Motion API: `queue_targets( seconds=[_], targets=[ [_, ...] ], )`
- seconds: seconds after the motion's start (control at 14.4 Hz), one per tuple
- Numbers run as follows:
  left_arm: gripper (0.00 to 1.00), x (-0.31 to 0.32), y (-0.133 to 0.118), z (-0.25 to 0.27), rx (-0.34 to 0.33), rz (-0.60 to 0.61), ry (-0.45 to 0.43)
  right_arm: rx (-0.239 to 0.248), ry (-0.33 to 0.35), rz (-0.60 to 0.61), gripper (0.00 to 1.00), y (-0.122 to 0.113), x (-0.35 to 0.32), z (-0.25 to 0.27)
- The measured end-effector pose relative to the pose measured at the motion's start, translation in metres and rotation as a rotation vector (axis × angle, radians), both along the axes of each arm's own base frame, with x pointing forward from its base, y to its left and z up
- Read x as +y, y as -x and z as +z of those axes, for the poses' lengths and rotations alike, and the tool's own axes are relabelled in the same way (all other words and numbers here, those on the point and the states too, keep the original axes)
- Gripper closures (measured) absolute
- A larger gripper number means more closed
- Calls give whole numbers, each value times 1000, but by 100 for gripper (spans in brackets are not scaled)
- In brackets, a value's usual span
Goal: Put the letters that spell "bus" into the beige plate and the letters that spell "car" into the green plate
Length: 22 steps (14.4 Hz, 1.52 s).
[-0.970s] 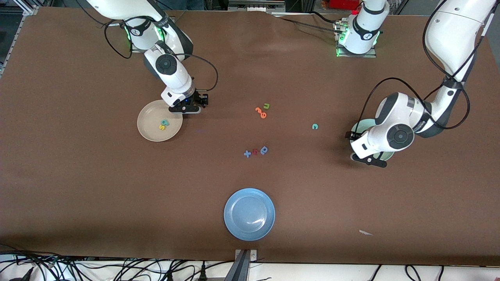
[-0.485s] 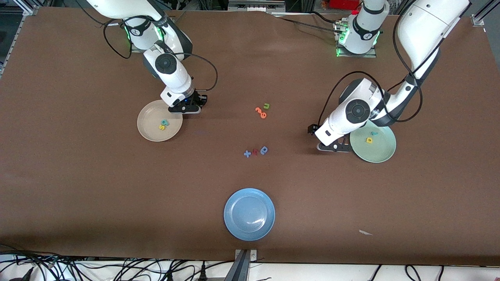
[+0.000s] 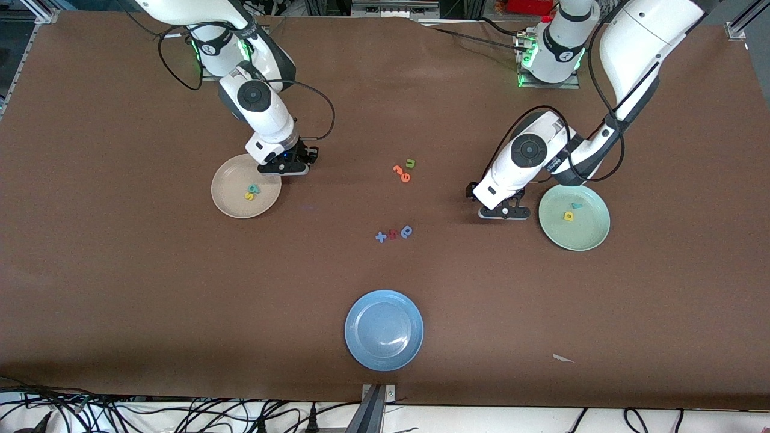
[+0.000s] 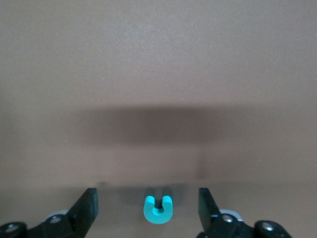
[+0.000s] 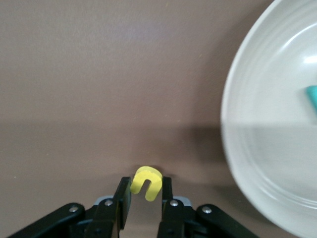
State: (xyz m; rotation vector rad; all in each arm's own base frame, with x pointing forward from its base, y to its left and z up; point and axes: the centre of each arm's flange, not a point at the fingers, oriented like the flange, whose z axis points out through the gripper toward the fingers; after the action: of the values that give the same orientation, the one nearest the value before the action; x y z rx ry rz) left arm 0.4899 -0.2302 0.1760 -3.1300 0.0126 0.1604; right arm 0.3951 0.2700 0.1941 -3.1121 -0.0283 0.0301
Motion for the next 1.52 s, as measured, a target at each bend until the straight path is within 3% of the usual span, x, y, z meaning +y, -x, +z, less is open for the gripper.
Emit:
queue_targets(
  seconds=[0.07, 0.21, 0.35, 0.62, 0.69, 0.83, 0.9, 1.11, 1.32, 1.39, 1.52],
  targets=[
    [11, -1, 1, 0, 1, 0, 0, 4, 27, 4, 71, -4, -2, 9],
    [25, -6, 4, -1, 3, 0, -2, 17, 83, 34, 71, -15, -6, 30],
    [30, -11, 7, -1, 3, -2, -3, 28, 118, 66, 71, -34, -22, 47],
    [41, -13, 9, -2, 6, -5, -4, 63, 133, 137, 71, -62, -77, 52],
    [48, -13, 9, -3, 7, -5, -4, 69, 132, 148, 71, -65, -86, 51],
    [52, -12, 9, -3, 8, -5, -5, 76, 132, 154, 71, -66, -91, 49],
    [59, -12, 10, -3, 9, -5, -5, 78, 132, 157, 66, -65, -90, 49],
    [70, -12, 11, -4, 11, -5, -6, 82, 134, 159, 39, -63, -90, 48],
    [72, -12, 11, -4, 11, -5, -6, 87, 137, 157, 7, -64, -91, 49],
    [72, -12, 11, -4, 11, -5, -6, 92, 144, 151, 0, -68, -92, 53],
    [72, -11, 10, -4, 15, -11, -11, 115, 170, 123, 0, -93, -92, 86]
  ],
)
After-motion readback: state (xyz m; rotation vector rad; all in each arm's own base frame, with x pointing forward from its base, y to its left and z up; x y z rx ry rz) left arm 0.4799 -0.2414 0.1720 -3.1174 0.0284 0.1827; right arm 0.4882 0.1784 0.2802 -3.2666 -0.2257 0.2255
